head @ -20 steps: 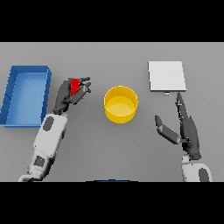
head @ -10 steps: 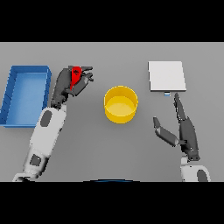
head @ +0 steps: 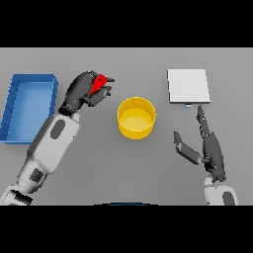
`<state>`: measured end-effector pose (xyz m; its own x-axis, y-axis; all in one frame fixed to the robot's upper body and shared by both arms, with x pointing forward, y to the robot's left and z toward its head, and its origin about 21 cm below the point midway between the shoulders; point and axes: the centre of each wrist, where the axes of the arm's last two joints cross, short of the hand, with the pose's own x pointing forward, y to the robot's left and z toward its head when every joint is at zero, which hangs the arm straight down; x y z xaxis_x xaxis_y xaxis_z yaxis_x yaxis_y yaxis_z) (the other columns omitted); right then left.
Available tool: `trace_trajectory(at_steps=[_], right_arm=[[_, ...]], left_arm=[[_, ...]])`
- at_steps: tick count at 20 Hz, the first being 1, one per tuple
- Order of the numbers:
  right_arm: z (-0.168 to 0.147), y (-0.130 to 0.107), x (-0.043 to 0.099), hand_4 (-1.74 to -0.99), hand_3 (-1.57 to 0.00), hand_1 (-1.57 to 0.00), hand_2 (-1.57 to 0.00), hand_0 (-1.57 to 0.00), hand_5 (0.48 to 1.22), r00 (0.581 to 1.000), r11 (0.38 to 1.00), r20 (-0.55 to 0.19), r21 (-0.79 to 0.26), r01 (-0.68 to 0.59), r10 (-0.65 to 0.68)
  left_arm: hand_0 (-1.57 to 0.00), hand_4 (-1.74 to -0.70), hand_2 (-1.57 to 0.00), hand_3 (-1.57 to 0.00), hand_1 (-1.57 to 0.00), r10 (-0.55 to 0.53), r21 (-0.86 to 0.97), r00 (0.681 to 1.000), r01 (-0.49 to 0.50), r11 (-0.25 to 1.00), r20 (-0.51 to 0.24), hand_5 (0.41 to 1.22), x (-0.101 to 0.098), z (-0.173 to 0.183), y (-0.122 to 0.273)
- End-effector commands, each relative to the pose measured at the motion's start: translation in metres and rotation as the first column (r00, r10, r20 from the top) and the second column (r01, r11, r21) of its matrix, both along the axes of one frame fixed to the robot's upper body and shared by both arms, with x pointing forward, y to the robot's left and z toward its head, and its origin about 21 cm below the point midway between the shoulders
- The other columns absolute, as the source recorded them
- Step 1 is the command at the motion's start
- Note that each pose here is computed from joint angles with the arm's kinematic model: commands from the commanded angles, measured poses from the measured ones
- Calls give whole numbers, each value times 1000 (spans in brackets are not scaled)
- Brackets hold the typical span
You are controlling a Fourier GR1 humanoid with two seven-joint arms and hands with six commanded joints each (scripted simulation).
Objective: Pick up the red beaker and tilt it to pour out 1 green nut into yellow bowl. Pick up the yellow bowl and place it on the metallic measuring scale.
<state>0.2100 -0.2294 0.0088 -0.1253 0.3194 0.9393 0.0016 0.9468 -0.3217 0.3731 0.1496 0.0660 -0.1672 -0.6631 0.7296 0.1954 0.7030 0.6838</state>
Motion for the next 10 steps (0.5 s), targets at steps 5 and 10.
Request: trace_trajectory(at_steps=[5,10], right_arm=[[0,6,-3,-1256,1,1,1,1,690,1000,1000,-2,17,1,-1],[2,4,-4,-1274,1,1,1,1,704,1000,1000,-4,14,-13,13]], left_arm=[[-1570,-1739,-1570,-1569,-1570,-72,381,996,43,924,60,1127,1,13,-21],[-1571,-1740,-1571,-1570,-1571,-190,631,977,88,771,96,1190,9,23,-34]])
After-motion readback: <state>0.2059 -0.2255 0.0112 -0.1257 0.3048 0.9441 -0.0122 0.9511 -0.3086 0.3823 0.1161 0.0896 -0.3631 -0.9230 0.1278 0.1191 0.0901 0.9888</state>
